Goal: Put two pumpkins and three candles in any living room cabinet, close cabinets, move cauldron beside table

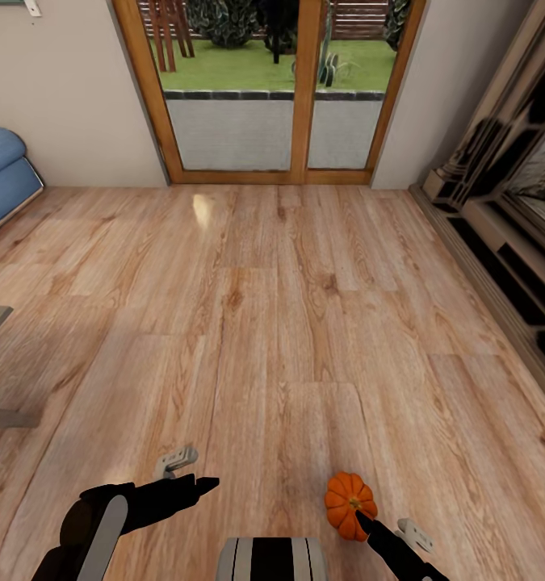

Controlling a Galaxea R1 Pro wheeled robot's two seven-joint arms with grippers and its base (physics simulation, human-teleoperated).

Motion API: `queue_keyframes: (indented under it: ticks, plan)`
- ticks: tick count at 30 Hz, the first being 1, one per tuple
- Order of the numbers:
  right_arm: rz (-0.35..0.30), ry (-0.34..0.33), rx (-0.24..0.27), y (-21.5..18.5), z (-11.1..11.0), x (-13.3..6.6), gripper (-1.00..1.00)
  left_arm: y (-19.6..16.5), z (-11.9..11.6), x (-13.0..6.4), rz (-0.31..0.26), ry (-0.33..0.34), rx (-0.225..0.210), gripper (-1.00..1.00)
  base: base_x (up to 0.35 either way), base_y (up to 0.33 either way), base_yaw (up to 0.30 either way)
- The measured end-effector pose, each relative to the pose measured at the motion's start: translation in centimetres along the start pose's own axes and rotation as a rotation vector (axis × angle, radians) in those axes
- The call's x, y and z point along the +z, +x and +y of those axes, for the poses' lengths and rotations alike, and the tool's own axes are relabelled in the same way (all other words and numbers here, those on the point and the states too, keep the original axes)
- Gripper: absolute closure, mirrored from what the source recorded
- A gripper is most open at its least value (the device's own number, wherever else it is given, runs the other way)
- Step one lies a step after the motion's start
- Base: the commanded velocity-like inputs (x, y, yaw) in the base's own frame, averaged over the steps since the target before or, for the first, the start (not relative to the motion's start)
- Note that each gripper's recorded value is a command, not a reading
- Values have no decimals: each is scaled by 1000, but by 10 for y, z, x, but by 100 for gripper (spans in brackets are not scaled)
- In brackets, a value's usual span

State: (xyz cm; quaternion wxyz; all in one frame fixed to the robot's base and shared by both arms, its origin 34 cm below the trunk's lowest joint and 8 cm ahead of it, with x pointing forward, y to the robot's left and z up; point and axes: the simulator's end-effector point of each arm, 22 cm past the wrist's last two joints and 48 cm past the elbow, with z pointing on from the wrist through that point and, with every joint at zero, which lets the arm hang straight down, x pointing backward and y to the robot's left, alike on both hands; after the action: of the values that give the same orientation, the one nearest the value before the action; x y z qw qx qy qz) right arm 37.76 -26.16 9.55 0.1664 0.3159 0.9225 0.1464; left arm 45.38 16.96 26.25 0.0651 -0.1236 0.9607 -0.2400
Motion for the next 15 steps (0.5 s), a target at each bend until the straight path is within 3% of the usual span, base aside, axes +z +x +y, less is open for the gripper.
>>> queue_keyframes:
  ticks: [15]
  plan:
    - [1,1,0,0,0,0,-100,-1,2,-1,-3,-1,-7,-100,3,6,0]
